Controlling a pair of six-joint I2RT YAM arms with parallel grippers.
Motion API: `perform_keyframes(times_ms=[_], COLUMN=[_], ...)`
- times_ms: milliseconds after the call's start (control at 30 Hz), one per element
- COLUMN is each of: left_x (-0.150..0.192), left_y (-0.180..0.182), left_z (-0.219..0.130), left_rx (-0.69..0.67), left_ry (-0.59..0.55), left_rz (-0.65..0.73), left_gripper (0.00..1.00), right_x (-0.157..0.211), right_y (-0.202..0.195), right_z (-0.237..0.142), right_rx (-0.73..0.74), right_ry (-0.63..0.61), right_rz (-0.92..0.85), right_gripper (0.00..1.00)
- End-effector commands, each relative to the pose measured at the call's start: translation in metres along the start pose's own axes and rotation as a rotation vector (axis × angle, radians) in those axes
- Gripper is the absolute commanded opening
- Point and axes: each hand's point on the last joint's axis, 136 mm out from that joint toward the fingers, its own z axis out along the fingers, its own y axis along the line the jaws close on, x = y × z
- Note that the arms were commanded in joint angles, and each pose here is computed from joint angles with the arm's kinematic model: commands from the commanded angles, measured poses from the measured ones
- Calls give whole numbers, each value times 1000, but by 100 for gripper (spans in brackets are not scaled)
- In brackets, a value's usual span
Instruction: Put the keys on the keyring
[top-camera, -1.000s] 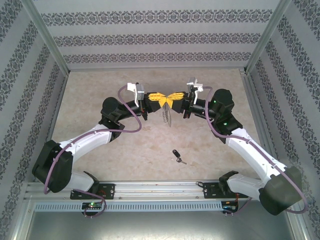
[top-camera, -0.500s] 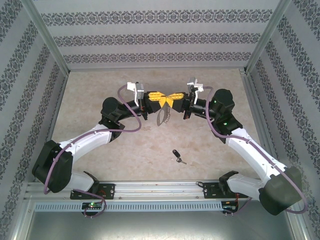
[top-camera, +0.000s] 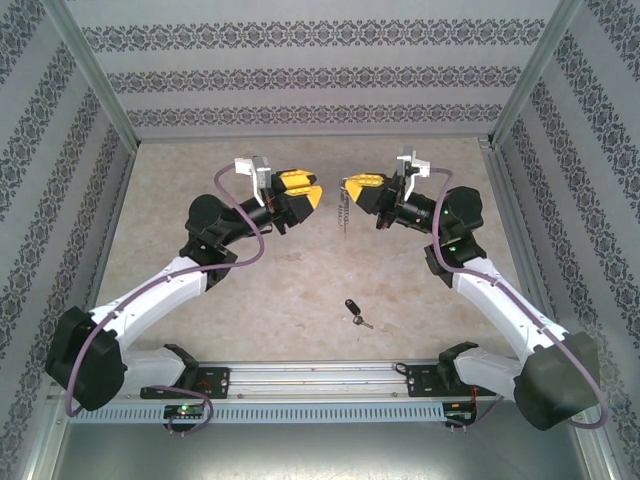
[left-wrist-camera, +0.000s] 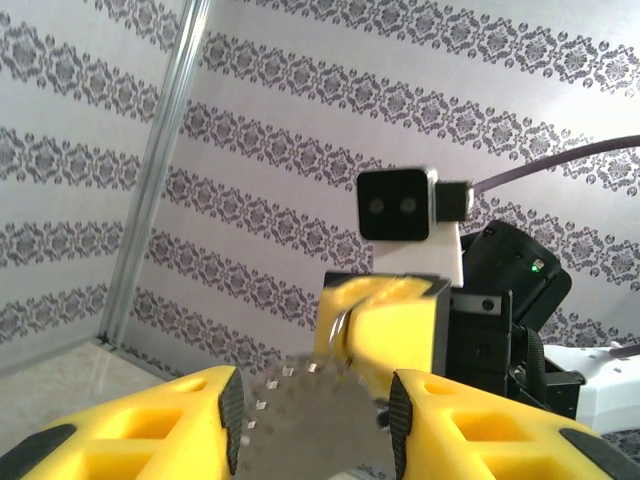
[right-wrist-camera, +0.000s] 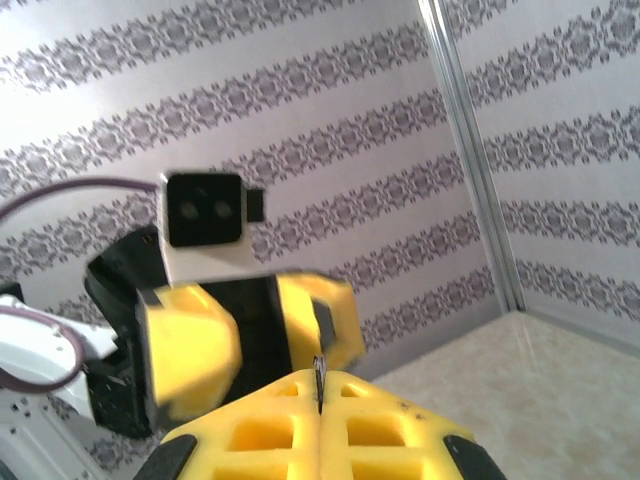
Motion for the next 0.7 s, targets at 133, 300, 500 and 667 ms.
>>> perform_keyframes(times_ms=[133,300,500,667], left_x=[-3,-7,-12,-13], left_y=[-13,-16,-19,-19], left_z=[13,15,16,19], left_rx=[114,142,151,161], left_ry=[-1,-13,-31,-34], left_rz=[-102,-115,-114,-127], left_gripper=[42,42,42,42], right_x=[-40,-40,-33,-27], right_y=[20,19,16,17], right_z=[3,11,16,20], right_rx=[-107,-125,-131,-143], right_ry=[-181,-185,-171,-155], right_rz=[3,18,34,45], right_gripper=[0,0,0,0])
